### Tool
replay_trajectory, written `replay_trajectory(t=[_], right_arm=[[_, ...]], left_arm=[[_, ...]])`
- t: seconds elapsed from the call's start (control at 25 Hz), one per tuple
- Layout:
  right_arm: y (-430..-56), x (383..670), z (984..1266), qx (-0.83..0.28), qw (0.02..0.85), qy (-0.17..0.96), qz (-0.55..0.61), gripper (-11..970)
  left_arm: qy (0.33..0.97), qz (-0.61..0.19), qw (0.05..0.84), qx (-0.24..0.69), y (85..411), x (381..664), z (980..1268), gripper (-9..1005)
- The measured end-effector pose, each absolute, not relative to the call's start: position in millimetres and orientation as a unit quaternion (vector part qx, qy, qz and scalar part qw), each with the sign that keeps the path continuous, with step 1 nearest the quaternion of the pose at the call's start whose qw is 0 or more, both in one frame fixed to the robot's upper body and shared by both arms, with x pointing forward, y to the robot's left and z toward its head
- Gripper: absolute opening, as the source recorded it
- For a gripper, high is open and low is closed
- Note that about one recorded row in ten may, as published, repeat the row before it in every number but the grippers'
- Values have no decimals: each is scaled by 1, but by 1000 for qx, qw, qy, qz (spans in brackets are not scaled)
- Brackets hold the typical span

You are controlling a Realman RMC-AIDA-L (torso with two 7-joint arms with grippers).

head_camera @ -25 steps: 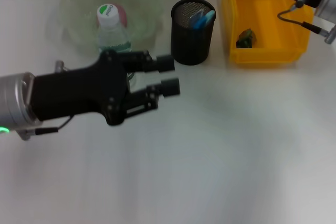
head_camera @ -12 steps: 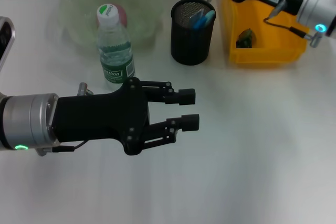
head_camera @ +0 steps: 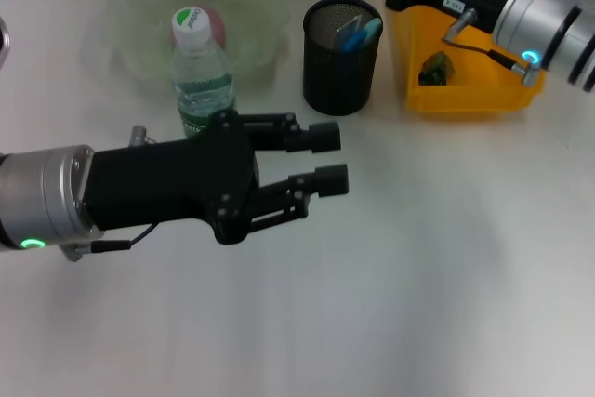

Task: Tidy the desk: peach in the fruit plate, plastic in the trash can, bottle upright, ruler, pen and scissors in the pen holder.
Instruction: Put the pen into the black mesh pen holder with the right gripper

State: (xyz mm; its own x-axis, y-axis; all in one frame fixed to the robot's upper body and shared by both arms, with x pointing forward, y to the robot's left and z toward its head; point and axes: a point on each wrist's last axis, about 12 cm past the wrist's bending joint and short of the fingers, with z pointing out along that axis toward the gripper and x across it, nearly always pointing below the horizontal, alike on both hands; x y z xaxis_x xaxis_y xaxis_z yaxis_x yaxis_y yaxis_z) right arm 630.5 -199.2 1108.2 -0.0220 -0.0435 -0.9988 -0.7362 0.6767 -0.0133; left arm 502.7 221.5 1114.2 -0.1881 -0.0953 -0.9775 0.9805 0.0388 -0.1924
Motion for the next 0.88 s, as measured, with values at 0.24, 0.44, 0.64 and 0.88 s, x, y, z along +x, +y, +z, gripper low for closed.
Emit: replay_trajectory(t=[0.24, 0.44, 0.64, 0.88], right_arm=[[-192, 633, 1103, -301, 631, 666, 260, 172], [-186, 636, 1098, -309, 621, 679, 243, 176], [-183, 639, 1097, -310, 616, 685, 234, 179], [-176, 643, 1097, -313, 608, 692, 230, 183]], left_arm=[[527, -560, 493, 407, 220, 504, 1117, 406], [527, -569, 488, 400, 218, 506, 1120, 407], [525, -568, 490, 402, 219, 506, 1121, 407], [526, -566, 492, 401, 220, 507, 1121, 407]])
